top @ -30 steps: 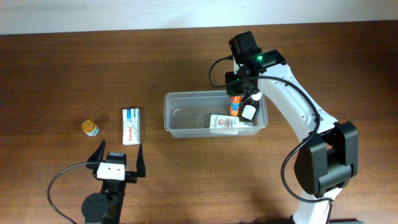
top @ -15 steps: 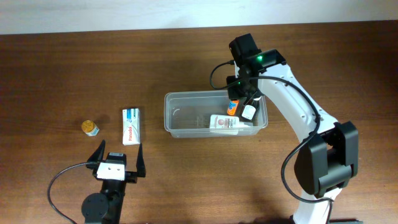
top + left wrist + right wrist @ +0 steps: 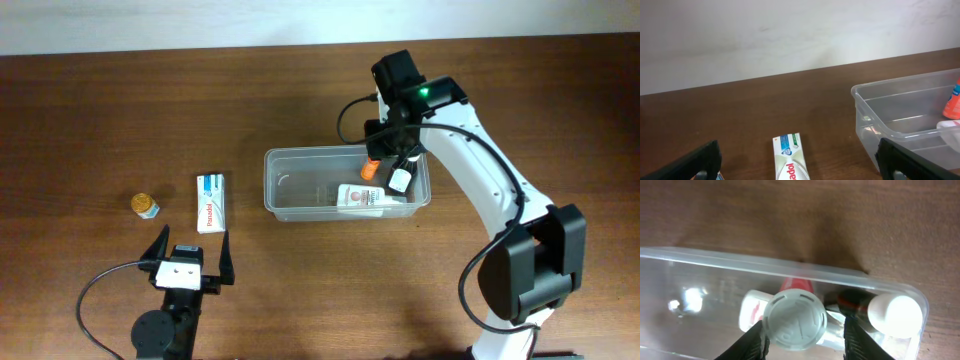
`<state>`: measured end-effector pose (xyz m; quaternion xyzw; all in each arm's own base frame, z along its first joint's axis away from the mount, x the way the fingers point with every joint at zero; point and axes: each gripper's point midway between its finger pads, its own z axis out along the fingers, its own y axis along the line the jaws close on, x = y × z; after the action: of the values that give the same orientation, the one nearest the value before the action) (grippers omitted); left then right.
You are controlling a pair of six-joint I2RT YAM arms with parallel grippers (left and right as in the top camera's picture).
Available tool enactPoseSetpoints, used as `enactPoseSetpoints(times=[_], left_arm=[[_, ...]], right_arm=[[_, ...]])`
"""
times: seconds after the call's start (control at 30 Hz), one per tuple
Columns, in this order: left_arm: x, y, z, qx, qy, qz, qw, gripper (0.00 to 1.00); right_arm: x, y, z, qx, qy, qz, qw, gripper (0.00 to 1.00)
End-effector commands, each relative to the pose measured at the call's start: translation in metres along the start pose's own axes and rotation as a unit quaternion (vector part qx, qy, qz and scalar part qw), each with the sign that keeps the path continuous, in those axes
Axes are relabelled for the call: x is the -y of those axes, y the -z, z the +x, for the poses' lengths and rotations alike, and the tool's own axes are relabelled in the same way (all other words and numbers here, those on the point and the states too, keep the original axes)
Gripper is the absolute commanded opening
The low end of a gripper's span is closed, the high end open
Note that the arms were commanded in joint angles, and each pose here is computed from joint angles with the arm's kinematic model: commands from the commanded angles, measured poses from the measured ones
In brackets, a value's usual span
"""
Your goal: Pack container
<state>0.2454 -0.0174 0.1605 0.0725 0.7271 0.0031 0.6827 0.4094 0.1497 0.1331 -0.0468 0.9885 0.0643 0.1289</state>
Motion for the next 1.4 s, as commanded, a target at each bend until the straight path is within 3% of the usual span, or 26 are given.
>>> enactPoseSetpoints(times=[0.0,0.2,0.27,0.37,0.4,0.43,0.47,0.67,0.97,1.13,1.37], left_arm=[[0.001,0.0,0.002,0.0,-0.004,0.003,1.0,0.99],[0.001,0.0,0.002,0.0,-0.004,0.003,1.0,0.99],[0.001,0.0,0.002,0.0,-0.004,0.003,1.0,0.99],[0.001,0.0,0.002,0.0,-0.004,0.003,1.0,0.99],[0.001,0.0,0.002,0.0,-0.004,0.003,1.0,0.99],[0.001,0.0,0.002,0.0,-0.004,0.003,1.0,1.0],[0.001,0.0,0.002,0.0,-0.004,0.003,1.0,0.99],[0.001,0.0,0.002,0.0,-0.004,0.003,1.0,0.99],[0.001,0.0,0.002,0.0,-0.004,0.003,1.0,0.99],[0.001,0.0,0.002,0.0,-0.004,0.003,1.0,0.99],[0.001,0.0,0.002,0.0,-0.004,0.003,1.0,0.99]], right_arm=[[-0.013,0.023,-0.011,0.027,0.003,-0.031,0.999,0.42],[-0.018,0.048,-0.022,0.049,0.007,-0.039,0.998,0.43],[-0.021,0.071,-0.029,0.071,0.009,-0.044,0.996,0.5],[-0.024,0.109,-0.039,0.11,0.011,-0.048,0.993,0.68],[-0.018,0.13,-0.043,0.131,0.008,-0.034,0.991,0.86],[-0.01,0.143,-0.044,0.142,0.003,-0.016,0.99,0.96],[-0.001,0.152,-0.044,0.149,-0.002,0.002,0.989,0.98],[0.073,0.19,-0.025,0.145,-0.061,0.11,0.981,0.98],[0.186,0.203,0.03,0.063,-0.201,0.173,0.962,0.98],[0.23,0.21,0.061,0.032,-0.284,0.186,0.94,0.98],[0.239,0.203,0.069,0.02,-0.316,0.156,0.936,0.98]])
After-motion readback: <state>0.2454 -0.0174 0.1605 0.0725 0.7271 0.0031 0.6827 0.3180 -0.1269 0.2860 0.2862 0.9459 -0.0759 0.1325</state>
